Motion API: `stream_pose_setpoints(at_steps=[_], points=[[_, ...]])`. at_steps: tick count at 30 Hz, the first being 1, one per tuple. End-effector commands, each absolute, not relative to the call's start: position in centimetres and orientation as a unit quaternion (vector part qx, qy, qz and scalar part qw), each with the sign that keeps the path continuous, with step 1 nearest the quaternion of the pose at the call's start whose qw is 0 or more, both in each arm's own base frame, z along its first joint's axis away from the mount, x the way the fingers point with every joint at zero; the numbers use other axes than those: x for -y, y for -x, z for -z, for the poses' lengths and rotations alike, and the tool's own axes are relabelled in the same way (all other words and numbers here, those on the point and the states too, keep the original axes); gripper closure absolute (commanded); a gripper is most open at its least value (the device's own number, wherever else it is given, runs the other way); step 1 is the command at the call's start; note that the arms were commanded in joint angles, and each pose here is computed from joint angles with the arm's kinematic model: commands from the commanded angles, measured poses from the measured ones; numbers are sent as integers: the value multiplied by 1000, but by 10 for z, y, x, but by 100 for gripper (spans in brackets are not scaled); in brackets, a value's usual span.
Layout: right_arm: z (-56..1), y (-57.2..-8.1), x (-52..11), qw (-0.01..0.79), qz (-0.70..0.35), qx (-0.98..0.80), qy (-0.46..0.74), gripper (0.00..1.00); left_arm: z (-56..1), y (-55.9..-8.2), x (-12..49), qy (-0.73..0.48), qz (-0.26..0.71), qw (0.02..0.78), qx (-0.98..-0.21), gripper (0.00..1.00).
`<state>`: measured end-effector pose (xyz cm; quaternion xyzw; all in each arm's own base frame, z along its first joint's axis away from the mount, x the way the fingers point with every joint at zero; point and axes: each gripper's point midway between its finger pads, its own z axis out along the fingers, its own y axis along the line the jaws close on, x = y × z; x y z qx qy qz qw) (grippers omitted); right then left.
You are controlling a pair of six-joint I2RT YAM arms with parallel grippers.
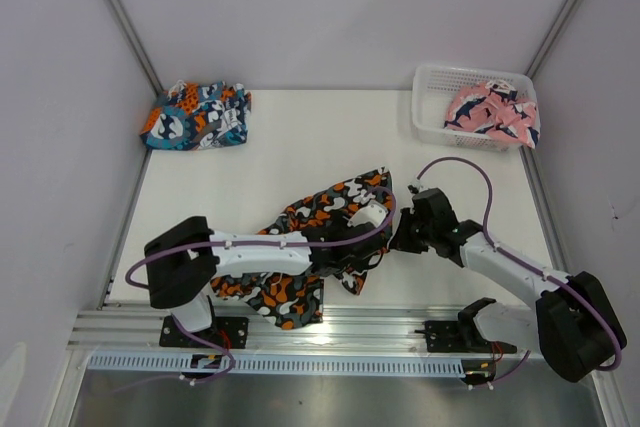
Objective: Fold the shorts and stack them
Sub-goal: Flatten the shorts out
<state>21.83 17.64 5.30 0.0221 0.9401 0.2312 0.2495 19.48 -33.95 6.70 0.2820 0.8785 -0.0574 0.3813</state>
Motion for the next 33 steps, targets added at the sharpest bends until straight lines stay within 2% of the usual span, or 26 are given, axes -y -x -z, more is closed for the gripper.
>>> stream_pose_setpoints(at_steps=[1,4,5,8,27,29,30,33], points=[[-56,-220,-176,257,-236,-937,-29,100,-73,-203,353,-265,62,392,-879,28],[-55,-219,-175,256,-236,-937,-30,100,-66,-201,351,-268,58,384,-882,37],[-55,-219,-175,256,-236,-937,-31,100,-67,-201,354,-267,64,386,-881,43],[-52,-217,-176,254,-237,-937,-31,100,-64,-199,357,-270,70,380,-882,49],[-48,-218,-177,249,-239,-938,-32,100,-21,-194,345,-289,23,339,-895,47],[-49,-217,-177,250,-240,-938,-32,100,-24,-197,343,-285,19,344,-894,57],[-49,-217,-176,250,-240,-937,-33,100,-23,-197,339,-285,15,344,-894,74],[-51,-217,-176,251,-240,-937,-32,100,-32,-203,334,-278,10,356,-892,93]])
